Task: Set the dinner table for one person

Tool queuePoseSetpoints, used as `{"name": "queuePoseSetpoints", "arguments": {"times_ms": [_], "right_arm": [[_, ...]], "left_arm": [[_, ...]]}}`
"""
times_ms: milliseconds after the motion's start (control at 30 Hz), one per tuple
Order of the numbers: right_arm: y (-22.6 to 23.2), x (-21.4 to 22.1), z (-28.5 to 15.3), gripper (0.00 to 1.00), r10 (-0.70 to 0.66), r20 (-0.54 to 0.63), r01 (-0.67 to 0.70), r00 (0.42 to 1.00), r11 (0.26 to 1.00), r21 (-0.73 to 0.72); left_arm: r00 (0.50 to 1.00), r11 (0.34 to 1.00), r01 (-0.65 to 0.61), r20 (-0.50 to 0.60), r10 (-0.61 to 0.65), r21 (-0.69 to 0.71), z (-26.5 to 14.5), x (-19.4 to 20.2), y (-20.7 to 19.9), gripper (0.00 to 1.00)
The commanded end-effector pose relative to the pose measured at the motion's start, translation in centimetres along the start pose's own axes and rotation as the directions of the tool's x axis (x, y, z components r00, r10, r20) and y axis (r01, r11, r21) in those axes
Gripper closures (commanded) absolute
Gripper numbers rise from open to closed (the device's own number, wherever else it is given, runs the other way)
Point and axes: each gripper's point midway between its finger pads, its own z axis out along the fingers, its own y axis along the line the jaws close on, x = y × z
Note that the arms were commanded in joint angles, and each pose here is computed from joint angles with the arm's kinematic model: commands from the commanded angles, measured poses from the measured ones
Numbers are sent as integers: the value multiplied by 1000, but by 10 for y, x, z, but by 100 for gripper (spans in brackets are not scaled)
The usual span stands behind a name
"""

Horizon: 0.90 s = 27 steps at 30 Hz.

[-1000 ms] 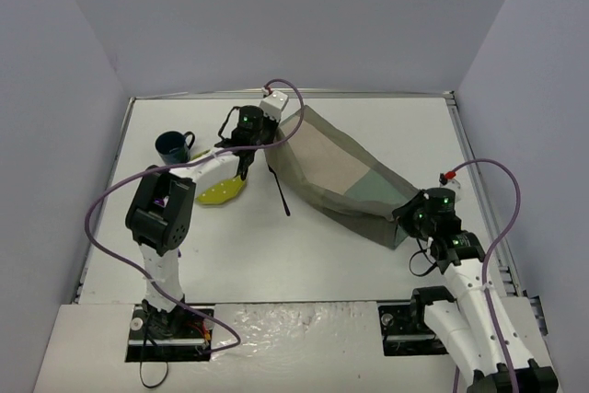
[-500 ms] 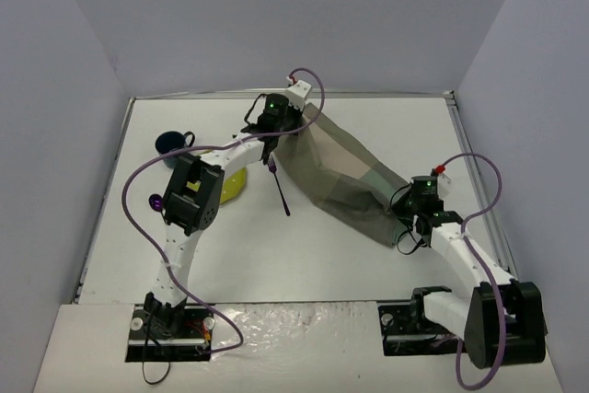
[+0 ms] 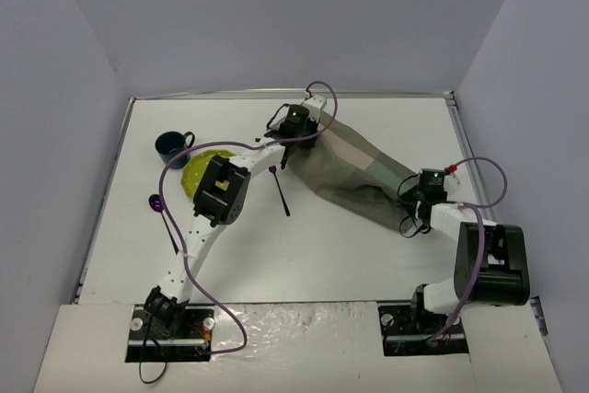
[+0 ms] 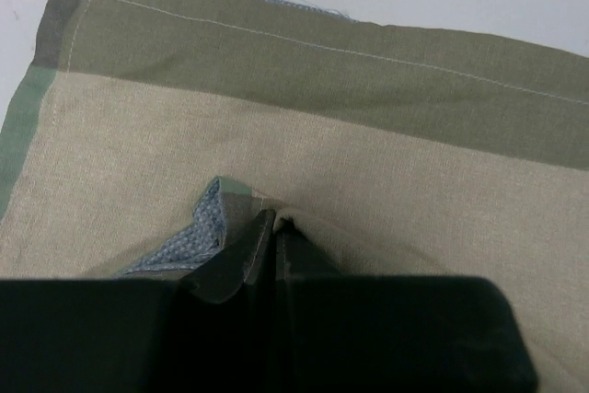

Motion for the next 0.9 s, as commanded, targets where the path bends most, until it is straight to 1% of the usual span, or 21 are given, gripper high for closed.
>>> {"name": "queuePoseSetpoints", "arguments": {"times_ms": [0, 33, 67, 100, 133, 200, 267, 333, 400, 467, 500, 567, 633, 700, 767, 867], "right_arm": [[-2, -41, 12, 100, 32, 126, -40, 992, 997, 61], [1, -52, 11, 100, 41, 149, -49, 988, 997, 56], [9, -73, 8, 100, 53, 206, -65, 977, 996, 53], [6, -79, 6, 100, 59, 225, -74, 973, 996, 59], [10, -88, 3, 100, 65, 242, -79, 968, 996, 48], [28, -128, -18, 100, 83, 343, -94, 936, 995, 17], [37, -152, -35, 100, 66, 414, -77, 908, 997, 10], [50, -174, -59, 100, 40, 470, -50, 882, 999, 7], [57, -184, -77, 100, 39, 501, -39, 865, 999, -10], [58, -182, -94, 100, 35, 514, -25, 857, 999, -27], [60, -176, -99, 100, 32, 512, -12, 858, 999, -42], [64, -157, -107, 100, 24, 492, 18, 870, 996, -82], [66, -137, -115, 100, 21, 456, 41, 890, 991, -125], [55, -114, -112, 100, -7, 402, 59, 916, 992, -116], [47, -96, -115, 100, -26, 365, 79, 931, 989, -129], [22, -66, -115, 97, -59, 289, 90, 955, 992, -92]], "left_arm": [[988, 997, 70, 135, -72, 21, -9, -74, -9, 100], [984, 997, 74, 158, -76, 19, -9, -86, -8, 100], [974, 997, 75, 214, -77, 17, -14, -112, -7, 100], [969, 997, 74, 237, -74, 10, -16, -123, -6, 100], [969, 997, 73, 237, -71, 2, -15, -122, -4, 100], [942, 997, 82, 326, -75, -7, -30, -161, 5, 100], [913, 996, 93, 400, -84, -3, -47, -193, 12, 100], [894, 996, 94, 441, -85, 1, -65, -214, 18, 100], [886, 997, 80, 457, -72, 1, -75, -224, 19, 100], [868, 999, 32, 496, -36, 15, -106, -245, 15, 100], [866, 1000, 11, 499, -16, 13, -117, -248, 13, 100], [881, 1000, -28, 472, 25, -2, -130, -235, 13, 100], [914, 998, -67, 400, 69, -19, -131, -197, 16, 100], [904, 995, -87, 417, 95, -38, -152, -195, 17, 98], [927, 993, -101, 357, 115, -57, -154, -160, 20, 93], [955, 993, -100, 275, 113, -61, -157, -117, 22, 89]]}}
